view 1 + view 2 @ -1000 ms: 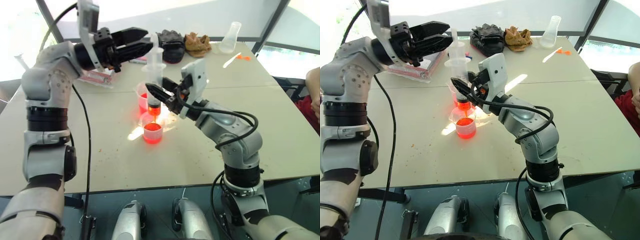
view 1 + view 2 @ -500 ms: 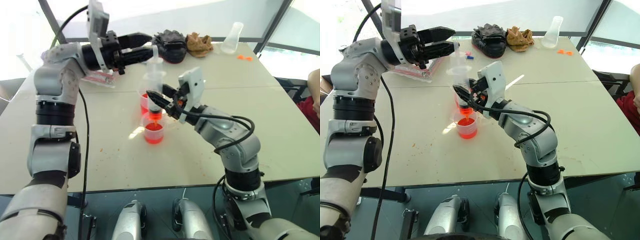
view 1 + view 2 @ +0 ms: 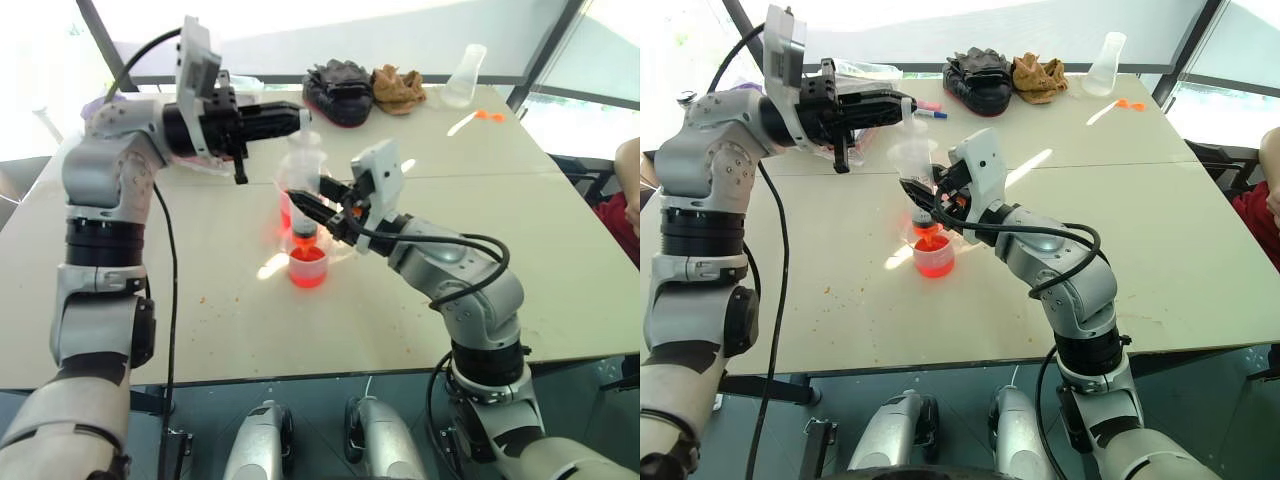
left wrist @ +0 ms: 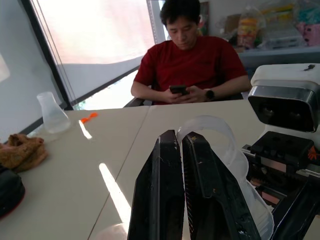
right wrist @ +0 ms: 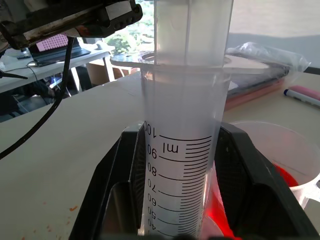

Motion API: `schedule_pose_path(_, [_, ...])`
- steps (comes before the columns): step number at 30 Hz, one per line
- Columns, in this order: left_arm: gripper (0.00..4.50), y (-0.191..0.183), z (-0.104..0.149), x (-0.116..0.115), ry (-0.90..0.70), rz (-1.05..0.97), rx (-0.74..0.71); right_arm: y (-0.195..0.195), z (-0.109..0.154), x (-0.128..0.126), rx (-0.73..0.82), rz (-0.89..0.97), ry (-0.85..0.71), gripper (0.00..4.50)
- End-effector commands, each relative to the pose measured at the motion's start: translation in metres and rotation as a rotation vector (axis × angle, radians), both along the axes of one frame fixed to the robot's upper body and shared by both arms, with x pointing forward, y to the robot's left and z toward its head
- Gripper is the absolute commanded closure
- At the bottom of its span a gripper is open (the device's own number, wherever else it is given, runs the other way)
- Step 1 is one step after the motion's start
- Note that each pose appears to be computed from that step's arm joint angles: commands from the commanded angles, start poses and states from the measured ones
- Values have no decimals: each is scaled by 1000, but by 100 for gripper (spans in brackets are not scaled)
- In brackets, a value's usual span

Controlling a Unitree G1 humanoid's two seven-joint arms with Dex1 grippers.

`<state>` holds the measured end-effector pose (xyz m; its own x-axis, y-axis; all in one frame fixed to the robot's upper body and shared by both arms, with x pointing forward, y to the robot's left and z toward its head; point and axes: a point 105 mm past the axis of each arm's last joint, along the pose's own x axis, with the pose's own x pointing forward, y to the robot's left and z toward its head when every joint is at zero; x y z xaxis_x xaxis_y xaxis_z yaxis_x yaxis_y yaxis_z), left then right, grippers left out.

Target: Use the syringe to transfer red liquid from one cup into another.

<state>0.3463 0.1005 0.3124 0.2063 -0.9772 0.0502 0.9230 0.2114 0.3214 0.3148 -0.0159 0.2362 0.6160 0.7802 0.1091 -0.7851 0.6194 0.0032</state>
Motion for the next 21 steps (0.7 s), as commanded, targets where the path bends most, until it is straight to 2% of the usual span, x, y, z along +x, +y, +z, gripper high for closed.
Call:
schedule_pose_path(1, [448, -11, -17, -7, 46, -64, 54, -6, 55, -17, 97, -1, -196, 304])
schedule_pose_path(13, [448, -7, -34, -6, 83, -37, 54, -14, 70, -15, 95, -21, -227, 304])
schedule_pose_path(15, [448, -6, -32, -4, 75, -15, 42, -14, 72, -15, 98, -19, -229, 304])
schedule_pose_path(17, [448, -2, -18, -1, 84, 3, -24, -14, 73, -15, 100, -18, -230, 304])
schedule_pose_path(19, [386, 2, -5, -4, 131, -21, -84, -14, 73, -15, 101, -18, -229, 304])
schedule_pose_path(21, [337, 8, -1, -7, 141, -26, -78, -13, 72, -14, 101, -19, -225, 304])
